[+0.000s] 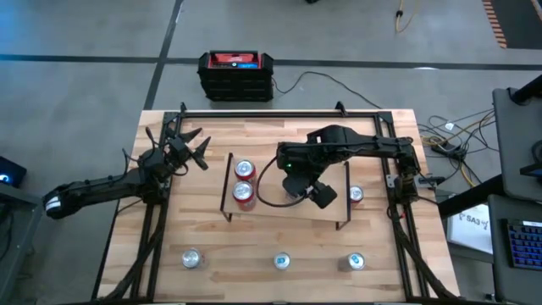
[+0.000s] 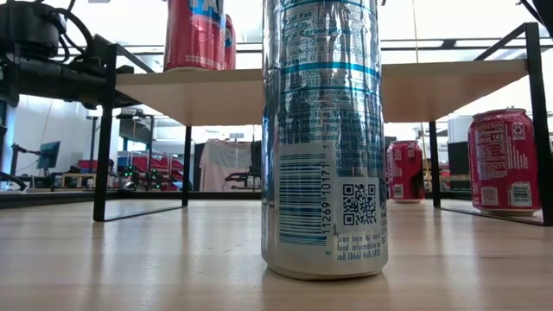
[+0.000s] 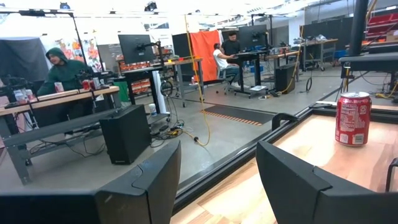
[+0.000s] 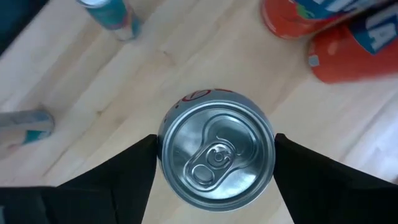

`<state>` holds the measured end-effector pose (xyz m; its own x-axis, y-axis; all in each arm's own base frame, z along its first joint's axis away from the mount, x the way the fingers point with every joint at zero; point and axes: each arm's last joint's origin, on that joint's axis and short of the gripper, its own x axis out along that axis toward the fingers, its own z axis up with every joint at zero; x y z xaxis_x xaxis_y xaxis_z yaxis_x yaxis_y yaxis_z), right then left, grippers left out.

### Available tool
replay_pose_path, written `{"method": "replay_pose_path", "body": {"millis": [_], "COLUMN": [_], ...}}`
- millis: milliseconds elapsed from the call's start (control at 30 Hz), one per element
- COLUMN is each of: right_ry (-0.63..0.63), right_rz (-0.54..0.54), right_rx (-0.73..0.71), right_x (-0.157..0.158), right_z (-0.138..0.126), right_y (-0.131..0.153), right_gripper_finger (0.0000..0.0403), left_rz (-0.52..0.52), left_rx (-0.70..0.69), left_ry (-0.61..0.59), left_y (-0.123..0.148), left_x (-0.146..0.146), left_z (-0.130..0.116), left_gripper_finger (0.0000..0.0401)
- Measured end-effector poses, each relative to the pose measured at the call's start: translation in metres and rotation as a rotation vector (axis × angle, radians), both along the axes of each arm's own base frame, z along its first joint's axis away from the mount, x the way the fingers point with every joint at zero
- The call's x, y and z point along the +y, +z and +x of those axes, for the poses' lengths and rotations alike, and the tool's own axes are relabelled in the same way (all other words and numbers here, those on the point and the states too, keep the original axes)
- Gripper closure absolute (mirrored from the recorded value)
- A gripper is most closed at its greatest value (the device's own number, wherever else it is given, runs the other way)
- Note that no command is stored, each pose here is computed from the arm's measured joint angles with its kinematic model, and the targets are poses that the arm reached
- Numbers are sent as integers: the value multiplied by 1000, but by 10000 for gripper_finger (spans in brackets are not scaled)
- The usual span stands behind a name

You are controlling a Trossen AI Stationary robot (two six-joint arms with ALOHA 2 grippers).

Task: Place canned beverage on shelf
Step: Put the top silver soda can on the shelf

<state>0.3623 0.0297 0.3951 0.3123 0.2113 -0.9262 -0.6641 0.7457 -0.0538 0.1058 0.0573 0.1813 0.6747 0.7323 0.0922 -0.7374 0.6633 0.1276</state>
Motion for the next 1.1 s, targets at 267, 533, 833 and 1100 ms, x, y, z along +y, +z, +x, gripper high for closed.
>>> {"method": "replay_pose_path", "body": {"millis": [267,533,833,1100], "right_ry": [60,229,316,220], "right_rz": [41,-7,-60,-31], "right_rx": [-8,-54,-81,-60], "right_x": [2,2,1,1], "right_z": [-1,-2,-2,-2], "right_y": [1,2,3,3], "right_gripper_finger": [126,127,127,127], "left_rz": [0,0,0,0], "left_rx": [0,0,0,0], "left_ry": [0,0,0,0], "left_y": [0,0,0,0], "left_x": [0,0,0,0], "left_z": [0,0,0,0], "left_gripper_finger": [206,206,206,206]}}
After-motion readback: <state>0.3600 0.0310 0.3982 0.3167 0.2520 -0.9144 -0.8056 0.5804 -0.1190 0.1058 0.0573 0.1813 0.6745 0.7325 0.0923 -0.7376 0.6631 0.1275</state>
